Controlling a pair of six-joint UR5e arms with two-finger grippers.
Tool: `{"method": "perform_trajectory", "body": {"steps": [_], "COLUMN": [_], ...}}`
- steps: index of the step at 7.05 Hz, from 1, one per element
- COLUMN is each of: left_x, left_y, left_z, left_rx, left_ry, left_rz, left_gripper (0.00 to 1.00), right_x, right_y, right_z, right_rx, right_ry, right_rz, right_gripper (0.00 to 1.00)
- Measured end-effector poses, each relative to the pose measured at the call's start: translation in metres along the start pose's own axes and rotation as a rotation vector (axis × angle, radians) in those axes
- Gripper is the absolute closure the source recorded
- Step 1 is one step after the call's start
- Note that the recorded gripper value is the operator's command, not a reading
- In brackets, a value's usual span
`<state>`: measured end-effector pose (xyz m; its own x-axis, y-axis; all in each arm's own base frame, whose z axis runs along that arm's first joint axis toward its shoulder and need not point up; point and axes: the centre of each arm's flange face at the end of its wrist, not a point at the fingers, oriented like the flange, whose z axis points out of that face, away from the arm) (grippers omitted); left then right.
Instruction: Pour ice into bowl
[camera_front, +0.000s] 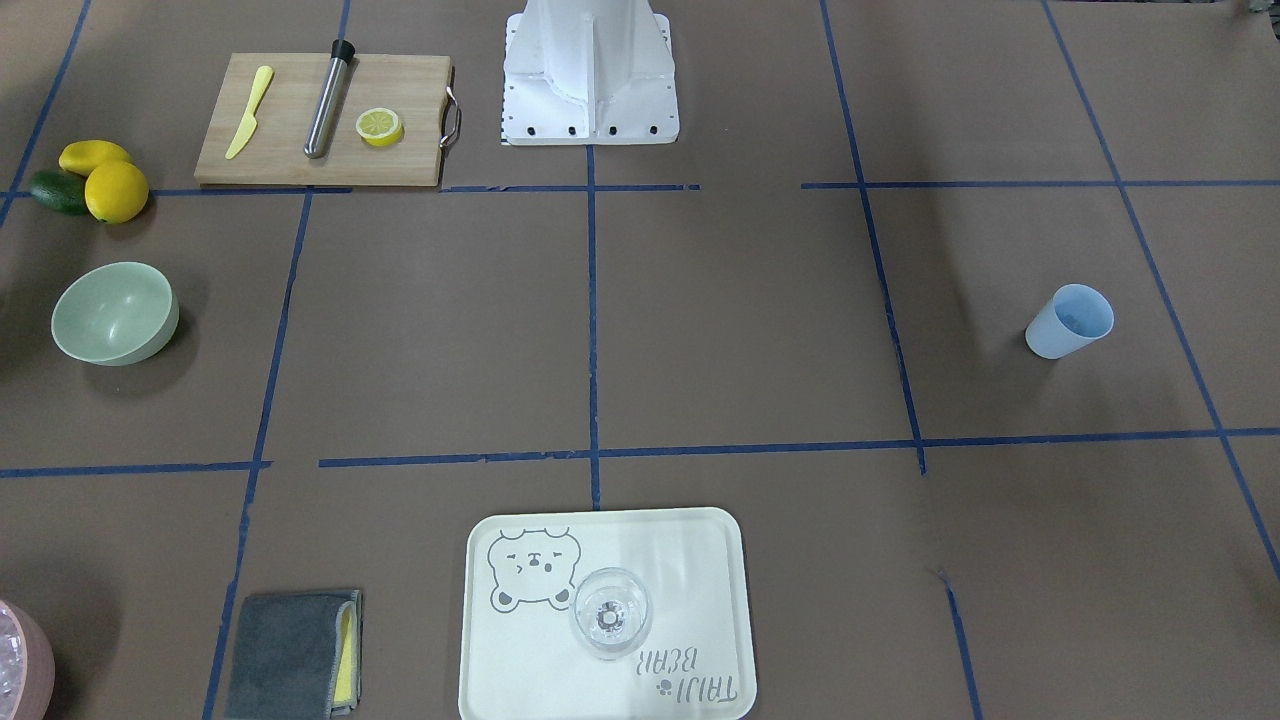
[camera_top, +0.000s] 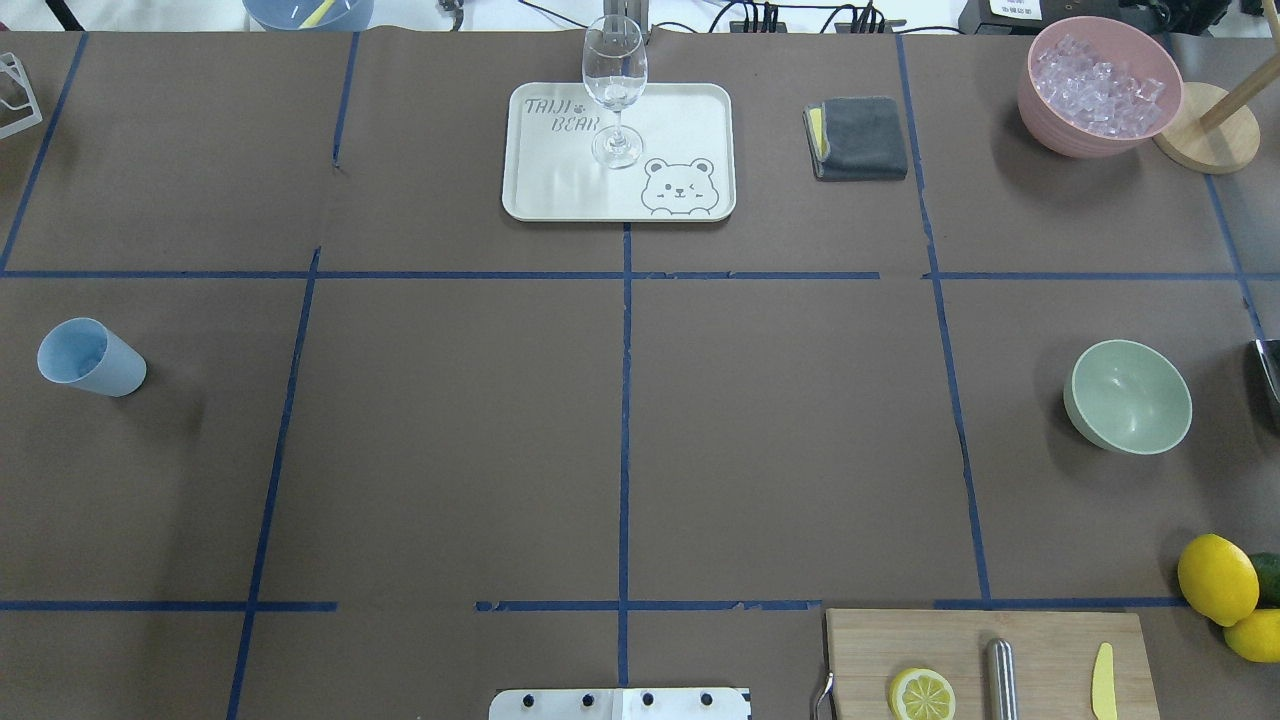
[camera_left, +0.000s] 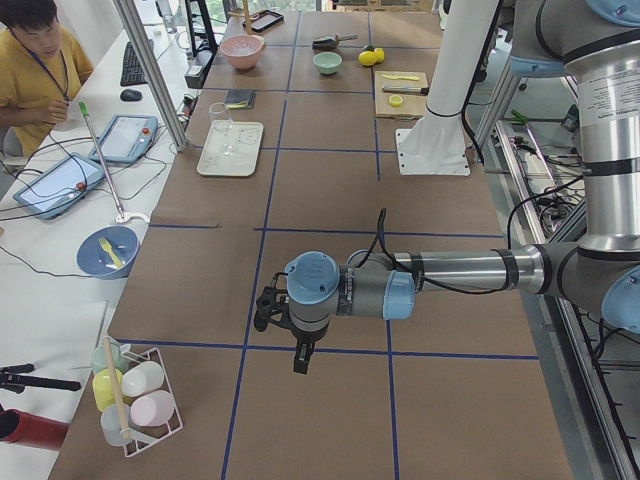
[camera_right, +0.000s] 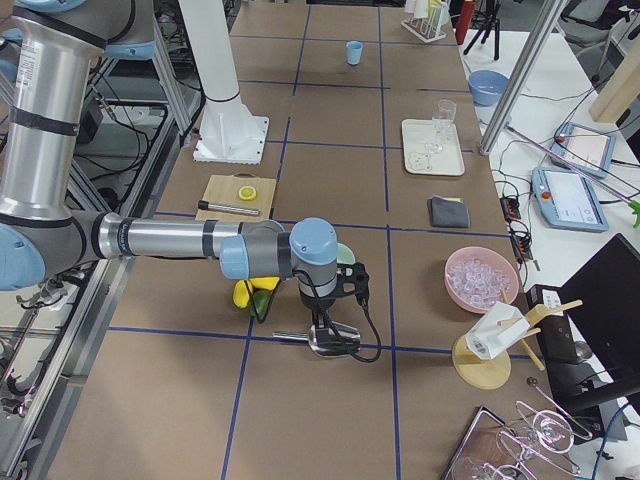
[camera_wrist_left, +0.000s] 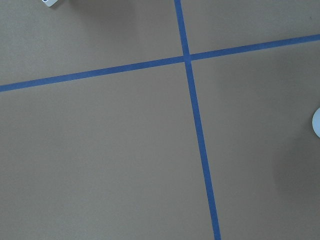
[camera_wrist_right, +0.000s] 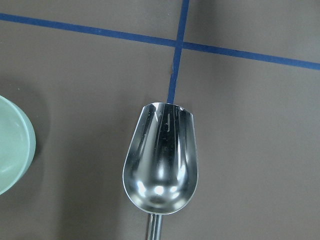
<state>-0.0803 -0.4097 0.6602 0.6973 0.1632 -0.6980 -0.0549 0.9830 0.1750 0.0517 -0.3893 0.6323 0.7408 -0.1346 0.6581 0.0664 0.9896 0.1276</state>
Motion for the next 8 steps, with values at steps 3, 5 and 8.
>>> {"method": "perform_trajectory", "body": {"steps": [3, 5, 8], "left_x": [0.000, 0.001, 0.001], "left_y": [-0.001, -0.001, -0.001], "left_z": [-0.001, -0.001, -0.001], "left_rx": [0.001, 0.003, 0.005], "left_ry": [-0.005, -0.007, -0.002], "left_rz": [0.004, 0.005, 0.004], "left_gripper": [0.00, 0.00, 0.00], "right_x": [-0.001, -0.002, -0.025], "right_y": [-0.001, -0.004, -0.023], "right_z": [-0.001, -0.004, -0.029], "right_rx": [0.003, 0.010, 0.068], "right_ry": [0.002, 0.008, 0.011], "right_rz": [-0.003, -0.007, -0.046], "right_gripper": [0.00, 0.00, 0.00]}}
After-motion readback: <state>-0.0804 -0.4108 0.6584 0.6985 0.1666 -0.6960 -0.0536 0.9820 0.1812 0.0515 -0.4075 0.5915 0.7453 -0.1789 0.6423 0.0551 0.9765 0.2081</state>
